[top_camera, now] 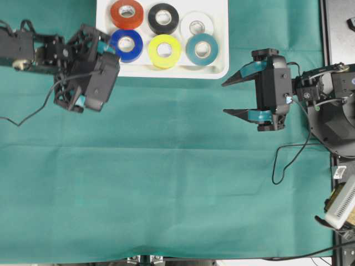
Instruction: Put the tape alternately from left to right into the white case.
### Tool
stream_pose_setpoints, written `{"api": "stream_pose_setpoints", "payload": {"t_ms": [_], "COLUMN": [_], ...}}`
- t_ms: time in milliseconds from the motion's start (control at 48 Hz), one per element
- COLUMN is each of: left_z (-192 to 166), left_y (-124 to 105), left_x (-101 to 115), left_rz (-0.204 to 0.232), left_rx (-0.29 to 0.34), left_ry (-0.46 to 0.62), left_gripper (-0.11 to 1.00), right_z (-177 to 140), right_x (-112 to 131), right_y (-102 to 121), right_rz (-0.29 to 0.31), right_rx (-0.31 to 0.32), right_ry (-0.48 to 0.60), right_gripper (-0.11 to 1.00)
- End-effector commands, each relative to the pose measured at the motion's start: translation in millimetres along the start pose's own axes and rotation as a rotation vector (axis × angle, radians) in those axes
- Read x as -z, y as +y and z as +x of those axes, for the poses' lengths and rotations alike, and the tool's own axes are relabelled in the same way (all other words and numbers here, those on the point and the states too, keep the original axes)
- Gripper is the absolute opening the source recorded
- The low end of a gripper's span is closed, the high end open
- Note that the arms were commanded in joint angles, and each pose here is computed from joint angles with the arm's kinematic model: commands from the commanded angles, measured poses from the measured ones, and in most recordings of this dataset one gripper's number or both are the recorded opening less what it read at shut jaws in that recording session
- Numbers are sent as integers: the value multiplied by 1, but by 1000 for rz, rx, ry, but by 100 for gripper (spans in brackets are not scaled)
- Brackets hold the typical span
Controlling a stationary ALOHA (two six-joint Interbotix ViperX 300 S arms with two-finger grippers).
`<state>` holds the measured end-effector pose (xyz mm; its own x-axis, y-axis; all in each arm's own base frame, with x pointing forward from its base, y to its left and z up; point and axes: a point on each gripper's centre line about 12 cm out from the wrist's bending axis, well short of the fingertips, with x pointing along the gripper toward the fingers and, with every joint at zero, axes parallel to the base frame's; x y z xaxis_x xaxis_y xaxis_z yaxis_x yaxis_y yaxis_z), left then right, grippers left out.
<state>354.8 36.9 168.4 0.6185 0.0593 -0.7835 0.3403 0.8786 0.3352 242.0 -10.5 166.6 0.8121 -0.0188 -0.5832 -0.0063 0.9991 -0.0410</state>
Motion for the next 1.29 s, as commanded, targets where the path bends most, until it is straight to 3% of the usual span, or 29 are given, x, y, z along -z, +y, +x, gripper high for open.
{"api": "stream_pose_setpoints", "payload": {"t_ms": [0, 188, 417, 646, 813, 938, 1271], "left_z": [-8, -10, -14, -21, -30, -36, -52], "left_y": [-5, -16, -19, -21, -24, -26, -36], "left_x": [-13, -18, -16, -11, -5, -2, 13], "left_rz": [14, 10, -58, -159, -255, -302, -331], "left_rx": [-18, -10, -6, -5, -22, -37, -57], "left_ry": [-67, -96, -102, -109, -157, -205, -274], "left_gripper": [37, 37, 37, 37, 37, 37, 37], "right_z": [-3, -8, -14, -21, -26, -29, -41], "right_x": [-6, -6, -6, -6, -7, -5, -1], "right_y": [1, 1, 2, 2, 2, 2, 0], "right_rz": [2, 1, 0, -1, -1, -1, 2], "right_rx": [-4, -6, -6, -5, -3, -1, 13], "right_ry": [-28, -50, -74, -98, -120, -122, -161], "right_gripper": [74, 74, 74, 74, 74, 74, 74]}}
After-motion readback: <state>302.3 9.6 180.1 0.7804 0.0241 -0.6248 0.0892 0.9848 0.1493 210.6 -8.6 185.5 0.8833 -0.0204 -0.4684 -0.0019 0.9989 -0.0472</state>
